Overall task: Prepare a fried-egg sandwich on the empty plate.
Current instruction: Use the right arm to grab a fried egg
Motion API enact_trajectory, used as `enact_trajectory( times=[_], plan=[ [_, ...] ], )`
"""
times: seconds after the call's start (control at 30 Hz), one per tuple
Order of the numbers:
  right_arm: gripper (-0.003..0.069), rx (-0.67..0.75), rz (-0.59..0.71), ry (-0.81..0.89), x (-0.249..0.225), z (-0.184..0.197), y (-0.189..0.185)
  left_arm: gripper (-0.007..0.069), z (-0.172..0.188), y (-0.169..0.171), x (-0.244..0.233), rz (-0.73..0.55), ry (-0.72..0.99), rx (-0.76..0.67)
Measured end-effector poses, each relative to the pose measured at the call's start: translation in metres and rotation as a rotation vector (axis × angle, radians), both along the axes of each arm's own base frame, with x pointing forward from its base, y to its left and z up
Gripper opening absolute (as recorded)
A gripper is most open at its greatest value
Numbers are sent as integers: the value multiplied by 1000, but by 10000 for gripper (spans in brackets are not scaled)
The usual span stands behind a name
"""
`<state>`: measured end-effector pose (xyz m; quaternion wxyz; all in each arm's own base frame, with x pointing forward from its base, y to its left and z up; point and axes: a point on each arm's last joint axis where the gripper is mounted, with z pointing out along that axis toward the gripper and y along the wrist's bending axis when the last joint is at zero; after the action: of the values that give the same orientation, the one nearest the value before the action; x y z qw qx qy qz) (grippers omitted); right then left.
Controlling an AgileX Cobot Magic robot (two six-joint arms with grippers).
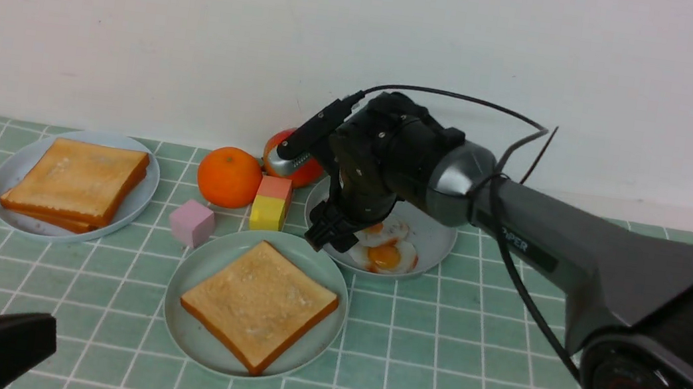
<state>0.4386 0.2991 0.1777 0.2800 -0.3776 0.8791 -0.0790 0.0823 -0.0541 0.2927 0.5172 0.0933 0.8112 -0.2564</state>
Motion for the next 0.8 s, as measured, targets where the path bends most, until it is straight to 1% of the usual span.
enact_trajectory(
  times=[0.23, 0.4, 0.5, 0.6, 0.63, 0.67, 0.7, 0.73, 0.8],
  plan=[
    [578, -18, 10, -11, 5, -17, 1, -13, -2, 1, -1, 4, 23, 17],
    [545, -10, 0, -11, 9, -19, -4, -13, -3, 1, -1, 4, 31, 21],
    [482, -9, -4, -10, 10, -19, -6, -13, -3, 1, -1, 5, 34, 21],
    [402, -12, -6, -8, 10, -19, -6, -13, -3, 1, -1, 5, 34, 21],
    [337, -14, -5, -9, 10, -19, -6, -13, -4, 1, -1, 5, 35, 22],
    [328, -14, -5, -9, 10, -19, -6, -13, -4, 1, -1, 5, 35, 22],
    [260, -15, -6, -8, 10, -19, -6, -13, -4, 1, -1, 5, 36, 22],
    [213, -20, 0, -8, 10, -19, -6, -13, -4, 1, -1, 5, 36, 22],
    [156, -25, 3, -20, 11, -17, -6, -13, -4, 1, -1, 5, 37, 23]
  ],
)
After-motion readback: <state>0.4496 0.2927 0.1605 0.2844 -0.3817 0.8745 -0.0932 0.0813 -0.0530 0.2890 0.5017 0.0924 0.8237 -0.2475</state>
